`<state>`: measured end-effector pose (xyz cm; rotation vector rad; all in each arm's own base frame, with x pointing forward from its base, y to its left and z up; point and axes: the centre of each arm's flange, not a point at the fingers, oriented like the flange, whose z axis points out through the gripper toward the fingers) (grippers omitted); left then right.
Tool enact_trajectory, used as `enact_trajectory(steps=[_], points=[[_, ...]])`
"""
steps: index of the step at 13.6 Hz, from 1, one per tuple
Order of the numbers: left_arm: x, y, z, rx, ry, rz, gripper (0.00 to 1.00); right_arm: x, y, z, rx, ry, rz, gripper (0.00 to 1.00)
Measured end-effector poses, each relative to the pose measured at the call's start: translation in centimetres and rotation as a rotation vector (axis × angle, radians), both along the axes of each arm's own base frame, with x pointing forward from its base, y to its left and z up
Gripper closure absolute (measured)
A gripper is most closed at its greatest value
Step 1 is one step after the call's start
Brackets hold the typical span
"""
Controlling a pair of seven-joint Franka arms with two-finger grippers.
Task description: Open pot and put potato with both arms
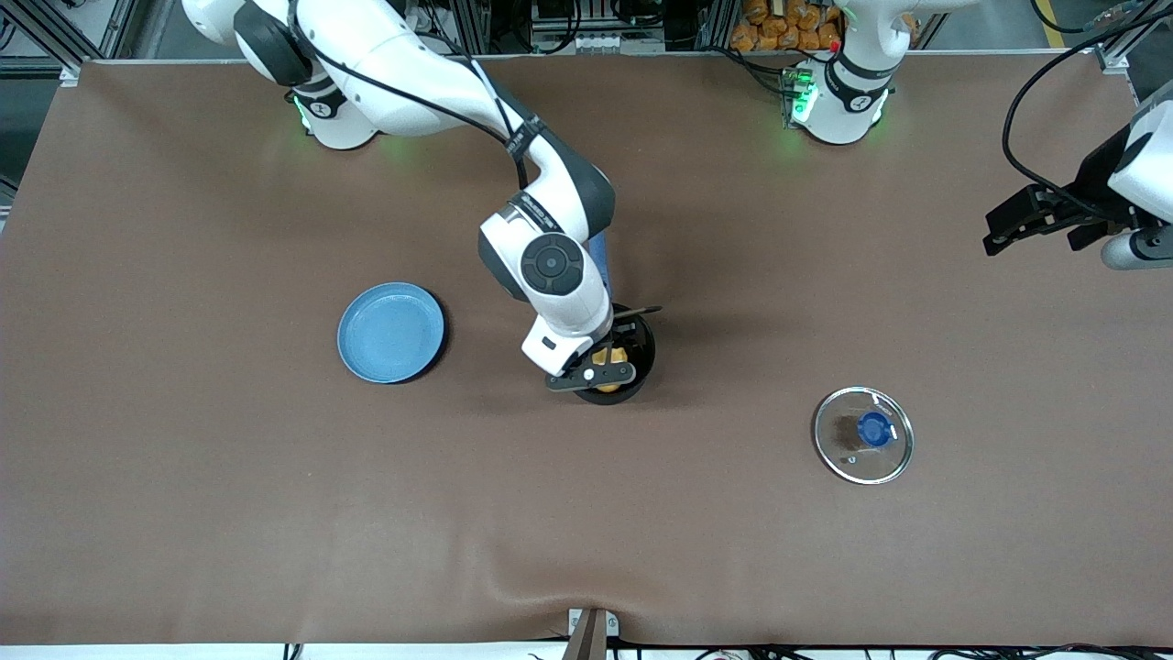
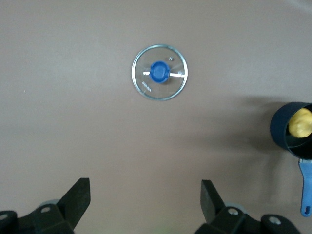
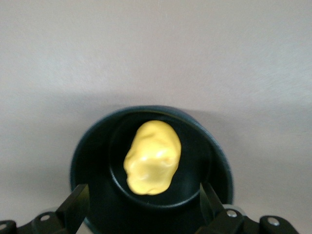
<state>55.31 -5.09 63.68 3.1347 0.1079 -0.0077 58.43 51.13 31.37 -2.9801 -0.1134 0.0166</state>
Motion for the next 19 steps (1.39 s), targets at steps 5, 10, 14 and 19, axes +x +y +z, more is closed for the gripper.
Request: enact_trajectory(steps=[5, 10, 14, 19], points=[[-1.2, 0.1, 0.0, 0.002, 0.008, -0.001, 0.0, 6.1, -12.1, 7.1, -0.075, 0.081, -0.135, 0.0], [-1.2, -0.2, -0.4, 0.003, 0.016, -0.007, 0.0, 10.5, -31.7, 15.8, -0.082, 0.139, -0.161, 0.0], [-1.3, -0.1, -0.7, 0.004, 0.028, -0.017, 0.0, 9.8, -41.5, 21.3, -0.089, 0.145, -0.216, 0.0], [-1.5, 0.0, -1.2, 0.005, 0.045, -0.025, 0.0, 4.5, -44.7, 30.6, -0.159, 0.063, -0.252, 0.0]])
